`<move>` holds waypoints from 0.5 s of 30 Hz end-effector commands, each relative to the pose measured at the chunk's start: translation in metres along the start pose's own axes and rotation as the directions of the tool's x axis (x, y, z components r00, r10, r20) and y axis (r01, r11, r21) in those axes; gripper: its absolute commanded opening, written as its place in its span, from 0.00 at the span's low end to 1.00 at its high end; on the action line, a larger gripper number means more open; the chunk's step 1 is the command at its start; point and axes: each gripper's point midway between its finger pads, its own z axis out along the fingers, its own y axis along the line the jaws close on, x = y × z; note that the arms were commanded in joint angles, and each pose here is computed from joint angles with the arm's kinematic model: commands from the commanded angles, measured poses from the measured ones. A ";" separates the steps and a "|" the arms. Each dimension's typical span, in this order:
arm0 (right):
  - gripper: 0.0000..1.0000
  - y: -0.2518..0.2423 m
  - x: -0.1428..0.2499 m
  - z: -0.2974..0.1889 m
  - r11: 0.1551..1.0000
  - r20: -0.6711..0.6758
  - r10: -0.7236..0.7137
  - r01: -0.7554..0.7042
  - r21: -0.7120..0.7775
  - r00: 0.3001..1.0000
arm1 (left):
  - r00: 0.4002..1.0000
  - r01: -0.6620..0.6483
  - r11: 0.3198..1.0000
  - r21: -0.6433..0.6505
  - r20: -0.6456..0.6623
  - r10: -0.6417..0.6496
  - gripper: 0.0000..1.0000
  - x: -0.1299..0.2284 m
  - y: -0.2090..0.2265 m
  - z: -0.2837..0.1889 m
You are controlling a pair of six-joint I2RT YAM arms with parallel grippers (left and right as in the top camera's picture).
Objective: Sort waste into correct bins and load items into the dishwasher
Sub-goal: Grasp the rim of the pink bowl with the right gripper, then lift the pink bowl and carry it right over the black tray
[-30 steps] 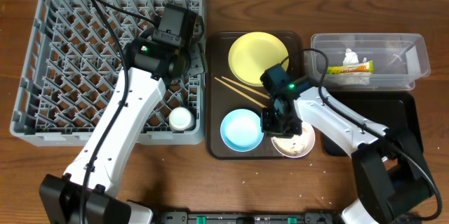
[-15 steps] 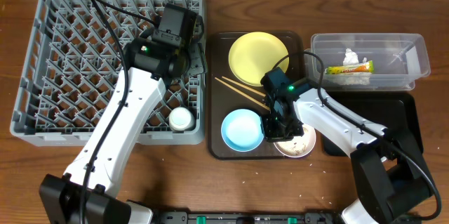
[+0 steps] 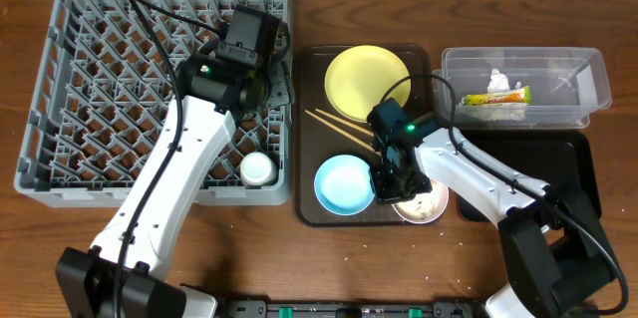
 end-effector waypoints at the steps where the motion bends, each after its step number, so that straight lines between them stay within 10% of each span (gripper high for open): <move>1: 0.01 -0.001 -0.003 0.003 0.999 0.004 -0.034 0.034 0.028 0.999 | 1.000 0.010 1.000 -0.012 0.024 -0.009 0.70 -0.006 0.003 -0.005; 9: 0.01 0.019 -0.025 -0.055 0.994 0.087 -0.106 0.107 -0.004 0.990 | 1.000 0.011 1.000 -0.020 0.030 -0.010 0.70 -0.006 0.005 -0.005; 10: 0.01 0.021 -0.029 -0.066 0.993 0.108 -0.117 0.118 -0.009 0.987 | 1.000 0.011 1.000 -0.020 0.029 -0.010 0.95 -0.006 0.005 -0.005; 15: 0.01 0.021 -0.041 -0.103 0.990 0.172 -0.135 0.141 -0.021 0.976 | 1.000 0.011 1.000 -0.020 0.029 -0.010 0.96 -0.006 0.005 -0.005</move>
